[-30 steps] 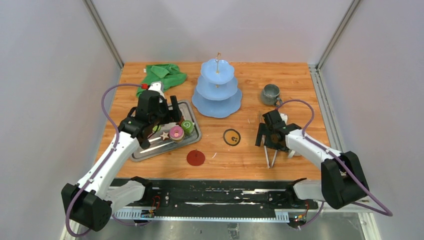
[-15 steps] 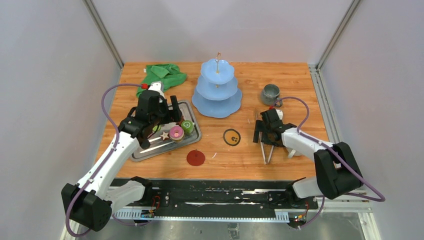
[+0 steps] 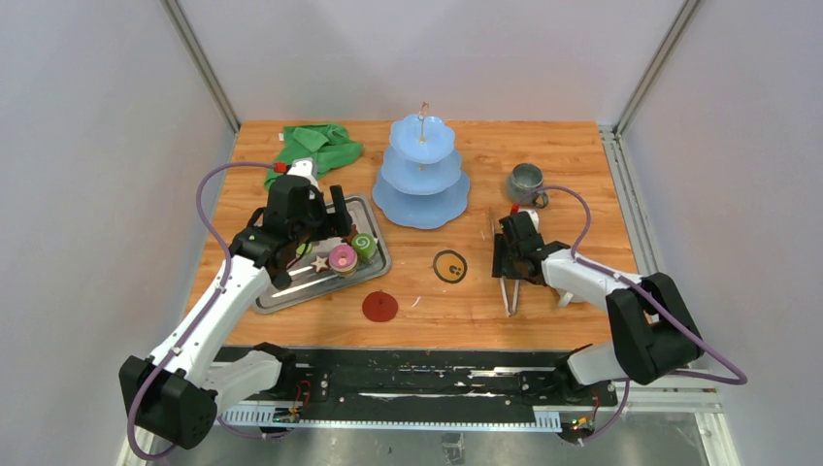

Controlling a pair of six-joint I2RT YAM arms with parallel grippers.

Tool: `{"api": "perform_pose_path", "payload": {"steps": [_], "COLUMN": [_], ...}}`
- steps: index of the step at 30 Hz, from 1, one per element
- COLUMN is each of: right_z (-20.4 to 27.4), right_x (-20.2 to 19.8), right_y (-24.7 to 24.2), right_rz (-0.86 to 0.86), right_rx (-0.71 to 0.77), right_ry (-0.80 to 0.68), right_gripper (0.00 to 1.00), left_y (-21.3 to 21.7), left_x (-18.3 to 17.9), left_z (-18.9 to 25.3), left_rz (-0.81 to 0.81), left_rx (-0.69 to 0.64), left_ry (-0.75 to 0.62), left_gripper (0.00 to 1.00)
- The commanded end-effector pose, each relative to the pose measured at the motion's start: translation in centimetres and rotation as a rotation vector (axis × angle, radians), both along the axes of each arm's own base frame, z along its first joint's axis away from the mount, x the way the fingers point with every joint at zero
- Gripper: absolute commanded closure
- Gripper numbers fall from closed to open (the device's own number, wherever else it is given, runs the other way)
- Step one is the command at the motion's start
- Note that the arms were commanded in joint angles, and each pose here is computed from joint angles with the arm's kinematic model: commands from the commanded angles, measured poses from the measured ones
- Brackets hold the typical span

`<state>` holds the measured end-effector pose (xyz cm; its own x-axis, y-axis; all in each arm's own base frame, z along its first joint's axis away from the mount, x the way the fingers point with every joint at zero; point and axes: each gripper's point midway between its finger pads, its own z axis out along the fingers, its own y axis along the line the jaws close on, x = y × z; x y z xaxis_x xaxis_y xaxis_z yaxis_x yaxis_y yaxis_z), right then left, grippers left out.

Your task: Serve the afternoon tea

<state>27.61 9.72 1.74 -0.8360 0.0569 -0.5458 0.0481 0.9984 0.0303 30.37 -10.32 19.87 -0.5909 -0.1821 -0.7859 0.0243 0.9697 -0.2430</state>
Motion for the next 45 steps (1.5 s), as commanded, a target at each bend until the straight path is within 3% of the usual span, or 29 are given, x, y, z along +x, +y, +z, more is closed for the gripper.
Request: {"api": "perform_pose_path", "payload": {"steps": [1,3,8,11,18,31,45], "right_z": [-0.7,-0.7,0.4,1.2,2.0,1.9,-0.7], "right_x": [-2.1,-1.8,-0.8,-0.4,0.0,0.1,0.8], "right_y": [0.9,0.8,0.7,0.7,0.4,1.3,1.7], "right_rz": [0.118,0.119,0.128,0.122,0.027,0.059,-0.011], "right_rx": [-0.052,-0.066,-0.09,-0.091,-0.082,-0.029,-0.032], "right_ry": [0.064,0.061,0.022,0.003,-0.006,-0.057,-0.002], "right_gripper": [0.43,0.39,0.14,0.08,0.04,0.03,0.08], "left_y": [-0.1,-0.1,-0.2,-0.2,-0.1,-0.4,-0.2], "left_x": [0.4,0.4,0.6,0.6,0.8,1.2,1.2], "left_z": [0.6,0.7,0.9,1.2,1.6,1.4,1.5], "left_rz": [-0.005,-0.005,-0.01,-0.007,-0.001,-0.009,-0.004], "left_rx": [0.013,0.013,0.013,0.017,0.014,0.018,0.023], "left_ry": [-0.024,-0.026,-0.028,-0.033,-0.044,-0.036,-0.039], "left_gripper": [0.07,0.07,0.07,0.07,0.06,0.06,0.06]}}
